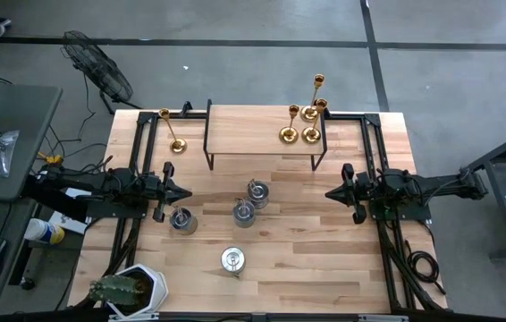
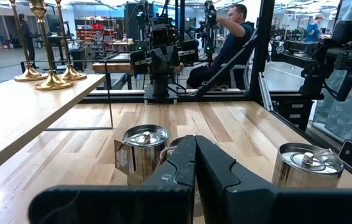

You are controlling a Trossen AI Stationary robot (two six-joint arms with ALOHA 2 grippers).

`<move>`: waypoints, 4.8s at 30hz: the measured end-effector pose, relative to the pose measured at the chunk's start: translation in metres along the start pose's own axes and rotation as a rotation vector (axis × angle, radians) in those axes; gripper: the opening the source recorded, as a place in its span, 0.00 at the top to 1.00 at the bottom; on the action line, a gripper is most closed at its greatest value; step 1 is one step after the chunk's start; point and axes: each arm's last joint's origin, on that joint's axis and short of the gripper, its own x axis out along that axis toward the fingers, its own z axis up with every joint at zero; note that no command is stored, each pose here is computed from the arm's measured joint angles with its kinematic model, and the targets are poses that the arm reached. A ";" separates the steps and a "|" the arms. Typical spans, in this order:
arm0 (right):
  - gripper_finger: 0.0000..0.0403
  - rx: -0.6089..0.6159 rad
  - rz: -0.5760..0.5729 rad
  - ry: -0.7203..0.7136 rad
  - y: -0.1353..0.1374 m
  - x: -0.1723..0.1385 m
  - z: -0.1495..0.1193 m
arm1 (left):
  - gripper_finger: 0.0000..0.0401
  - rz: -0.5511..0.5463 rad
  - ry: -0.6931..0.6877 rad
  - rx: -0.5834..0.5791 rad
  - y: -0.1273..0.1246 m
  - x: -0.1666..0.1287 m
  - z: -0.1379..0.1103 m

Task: Pick & Place candle stick holders
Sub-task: Put the gold candle holder on the shelf aligned with the other candle holder

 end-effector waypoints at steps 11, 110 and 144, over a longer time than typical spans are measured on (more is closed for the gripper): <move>0.99 0.000 0.000 0.000 0.000 0.000 0.000 | 1.00 0.001 -0.012 -0.001 0.000 0.000 0.003; 0.99 0.000 0.000 0.000 0.000 0.000 0.000 | 0.84 1.530 0.057 -0.147 0.106 0.049 0.021; 0.99 0.000 0.000 0.000 0.000 0.000 0.000 | 0.95 1.523 0.012 -0.157 0.103 0.045 0.029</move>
